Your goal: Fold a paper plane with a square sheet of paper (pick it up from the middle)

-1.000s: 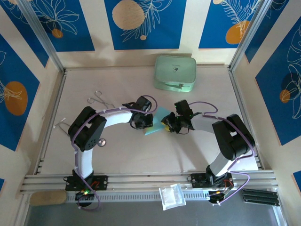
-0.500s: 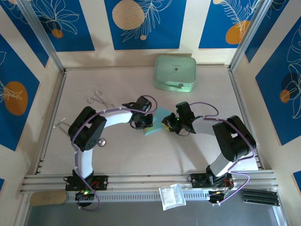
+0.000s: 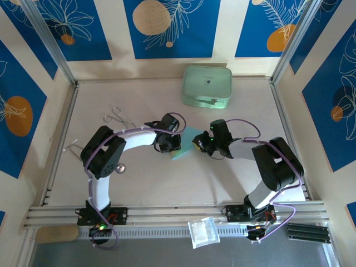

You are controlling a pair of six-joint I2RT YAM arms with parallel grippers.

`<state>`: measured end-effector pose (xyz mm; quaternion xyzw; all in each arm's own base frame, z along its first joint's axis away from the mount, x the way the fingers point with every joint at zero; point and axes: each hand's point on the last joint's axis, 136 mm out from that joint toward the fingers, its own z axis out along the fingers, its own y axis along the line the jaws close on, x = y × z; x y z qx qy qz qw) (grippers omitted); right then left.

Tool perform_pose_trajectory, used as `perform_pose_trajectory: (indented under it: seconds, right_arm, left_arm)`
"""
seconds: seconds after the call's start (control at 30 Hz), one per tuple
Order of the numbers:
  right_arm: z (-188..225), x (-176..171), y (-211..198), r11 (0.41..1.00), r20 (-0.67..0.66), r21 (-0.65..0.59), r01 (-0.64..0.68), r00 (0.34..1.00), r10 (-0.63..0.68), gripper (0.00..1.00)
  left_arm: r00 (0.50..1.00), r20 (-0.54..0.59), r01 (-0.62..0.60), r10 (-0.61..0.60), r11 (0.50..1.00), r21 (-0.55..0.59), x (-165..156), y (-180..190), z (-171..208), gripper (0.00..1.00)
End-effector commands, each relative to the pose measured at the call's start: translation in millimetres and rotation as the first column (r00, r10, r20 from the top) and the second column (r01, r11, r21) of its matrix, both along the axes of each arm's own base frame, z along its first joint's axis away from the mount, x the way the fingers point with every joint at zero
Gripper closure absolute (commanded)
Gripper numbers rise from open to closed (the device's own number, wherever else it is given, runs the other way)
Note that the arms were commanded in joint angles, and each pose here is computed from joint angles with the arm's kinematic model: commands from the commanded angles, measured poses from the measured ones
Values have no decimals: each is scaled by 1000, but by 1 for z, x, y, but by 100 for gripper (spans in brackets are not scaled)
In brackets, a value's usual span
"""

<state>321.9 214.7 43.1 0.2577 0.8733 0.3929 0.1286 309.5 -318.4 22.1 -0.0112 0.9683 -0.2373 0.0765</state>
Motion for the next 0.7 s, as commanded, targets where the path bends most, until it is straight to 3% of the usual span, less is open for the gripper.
perform_pose_trajectory:
  seconds: [0.0, 0.23, 0.4, 0.53, 0.67]
  right_arm:
    - [2, 2, -2, 1000, 22, 0, -7, 1000, 7, 82]
    - [6, 3, 1, 1000, 16, 10, -22, 1000, 22, 97]
    - [13, 1, -5, 1000, 14, -13, -1, 1000, 1, 100]
    - [22, -2, -11, 999, 7, -29, 35, 999, -34, 100]
    - [28, -6, -16, 996, -28, -46, 76, 997, -77, 100]
  left_arm:
    - [998, -65, 3, 1, 998, 62, -11, 13, -16, 94]
    - [1000, 5, 19, -19, 1000, 24, 2, 6, 8, 93]
    - [983, 170, 68, -62, 997, -31, 18, 0, 52, 76]
    - [928, 345, 168, -139, 984, -53, 21, -3, 77, 59]
    - [831, 498, 290, -249, 957, -5, 15, -7, 90, 48]
